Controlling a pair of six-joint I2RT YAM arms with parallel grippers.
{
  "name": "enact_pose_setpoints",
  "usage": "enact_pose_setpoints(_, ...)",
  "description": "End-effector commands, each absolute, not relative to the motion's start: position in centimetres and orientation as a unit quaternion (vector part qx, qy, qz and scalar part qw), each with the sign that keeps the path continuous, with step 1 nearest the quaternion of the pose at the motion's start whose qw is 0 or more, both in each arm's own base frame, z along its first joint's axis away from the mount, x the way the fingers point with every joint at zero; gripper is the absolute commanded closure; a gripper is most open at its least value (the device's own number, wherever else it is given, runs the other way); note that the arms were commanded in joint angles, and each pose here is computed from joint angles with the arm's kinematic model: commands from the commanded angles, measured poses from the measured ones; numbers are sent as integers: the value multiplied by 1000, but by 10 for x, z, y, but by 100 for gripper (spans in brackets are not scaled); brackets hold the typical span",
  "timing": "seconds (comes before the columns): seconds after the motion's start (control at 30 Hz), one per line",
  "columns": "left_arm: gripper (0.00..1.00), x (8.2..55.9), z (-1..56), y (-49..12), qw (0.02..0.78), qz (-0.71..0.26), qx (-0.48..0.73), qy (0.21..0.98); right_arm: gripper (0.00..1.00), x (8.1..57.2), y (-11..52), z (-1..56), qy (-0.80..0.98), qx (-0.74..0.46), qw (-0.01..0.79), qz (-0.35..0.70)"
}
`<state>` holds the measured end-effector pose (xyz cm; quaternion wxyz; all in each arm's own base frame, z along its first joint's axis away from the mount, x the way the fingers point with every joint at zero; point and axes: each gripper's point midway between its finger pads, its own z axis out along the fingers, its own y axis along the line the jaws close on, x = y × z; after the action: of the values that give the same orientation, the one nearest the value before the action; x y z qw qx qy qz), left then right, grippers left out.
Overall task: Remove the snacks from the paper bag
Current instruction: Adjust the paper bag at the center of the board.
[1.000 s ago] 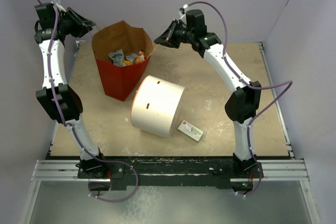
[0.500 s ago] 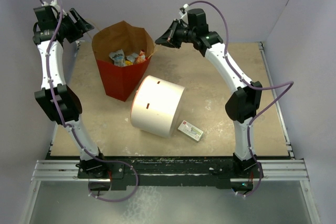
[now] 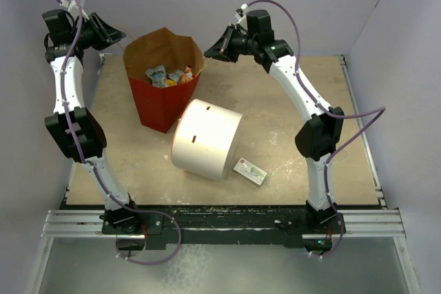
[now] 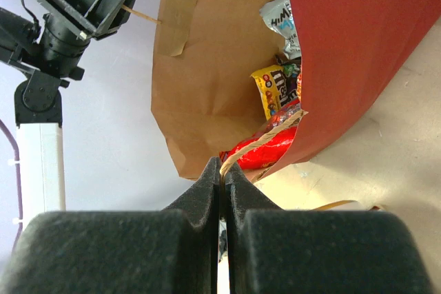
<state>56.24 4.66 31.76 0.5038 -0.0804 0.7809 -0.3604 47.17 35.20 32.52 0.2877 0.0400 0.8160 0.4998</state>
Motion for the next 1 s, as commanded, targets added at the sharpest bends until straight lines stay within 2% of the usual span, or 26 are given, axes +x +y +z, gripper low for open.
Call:
enact_pose_setpoints(0.0,78,569,352,35,536,-371,-43,757,100,475,351,364,785,14,325,527)
enact_pose_setpoints(0.1,100,574,369,31,549,-371,-48,747,100,475,350,364,785,12,328,525)
enact_pose_setpoints(0.37,100,589,452,6,618,-420,-74,660,100,483,337,355,794,3,355,494)
enact_pose_setpoints(0.5,100,595,474,-24,624,-458,-55,630,99,494,322,344,801,18,352,483)
enact_pose_setpoints(0.7,100,596,449,-98,578,-499,-12,645,97,496,289,304,830,34,337,443)
enact_pose_setpoints(0.87,100,584,425,-158,537,-523,16,662,89,478,252,260,862,50,319,391)
enact_pose_setpoints(0.97,100,575,417,-196,508,-544,29,667,88,465,221,233,882,67,312,346)
